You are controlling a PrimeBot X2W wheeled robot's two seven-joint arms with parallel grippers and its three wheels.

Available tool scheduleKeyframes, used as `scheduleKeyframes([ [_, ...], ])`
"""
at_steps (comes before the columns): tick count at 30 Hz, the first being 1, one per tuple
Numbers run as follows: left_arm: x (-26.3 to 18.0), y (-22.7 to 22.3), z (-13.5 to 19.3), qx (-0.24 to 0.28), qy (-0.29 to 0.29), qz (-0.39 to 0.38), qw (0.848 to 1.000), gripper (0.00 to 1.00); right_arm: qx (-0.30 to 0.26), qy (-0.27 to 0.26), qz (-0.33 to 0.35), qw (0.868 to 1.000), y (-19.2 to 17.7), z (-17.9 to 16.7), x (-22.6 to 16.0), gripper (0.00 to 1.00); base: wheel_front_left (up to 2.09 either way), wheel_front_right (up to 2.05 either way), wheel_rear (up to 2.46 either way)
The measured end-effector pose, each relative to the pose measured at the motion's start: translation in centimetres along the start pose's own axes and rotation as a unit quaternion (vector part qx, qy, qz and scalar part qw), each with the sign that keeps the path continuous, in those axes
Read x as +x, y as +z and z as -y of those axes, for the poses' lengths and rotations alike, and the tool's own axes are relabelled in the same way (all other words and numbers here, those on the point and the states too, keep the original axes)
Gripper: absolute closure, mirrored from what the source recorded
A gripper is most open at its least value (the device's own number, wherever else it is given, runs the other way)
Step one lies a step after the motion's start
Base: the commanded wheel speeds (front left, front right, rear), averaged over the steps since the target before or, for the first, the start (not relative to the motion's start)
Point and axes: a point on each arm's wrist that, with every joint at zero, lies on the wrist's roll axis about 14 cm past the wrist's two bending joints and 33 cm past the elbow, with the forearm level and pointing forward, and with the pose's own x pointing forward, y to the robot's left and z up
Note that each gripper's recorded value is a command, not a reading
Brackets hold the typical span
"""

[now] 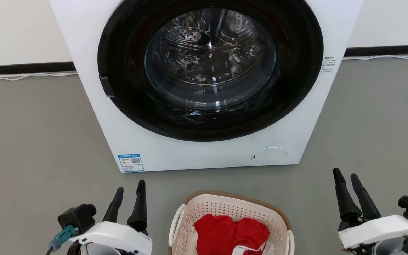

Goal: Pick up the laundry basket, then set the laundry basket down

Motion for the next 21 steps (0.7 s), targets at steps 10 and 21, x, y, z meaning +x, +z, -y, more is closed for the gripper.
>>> scheduleKeyframes([
  [10,0.2,0.6,1.0,0.05,-0.013,0.02,0.998,0.0,-0.058,0.011,0.0,0.998,0.0,-0.1,0.0,0.0,0.0,0.0,0.0],
  [21,0.3,0.9,2.1,0.11,-0.027,0.038,0.993,0.0,-0.124,0.023,0.006,0.992,0.4,-0.2,-0.1,0.0,0.0,0.0,0.0],
])
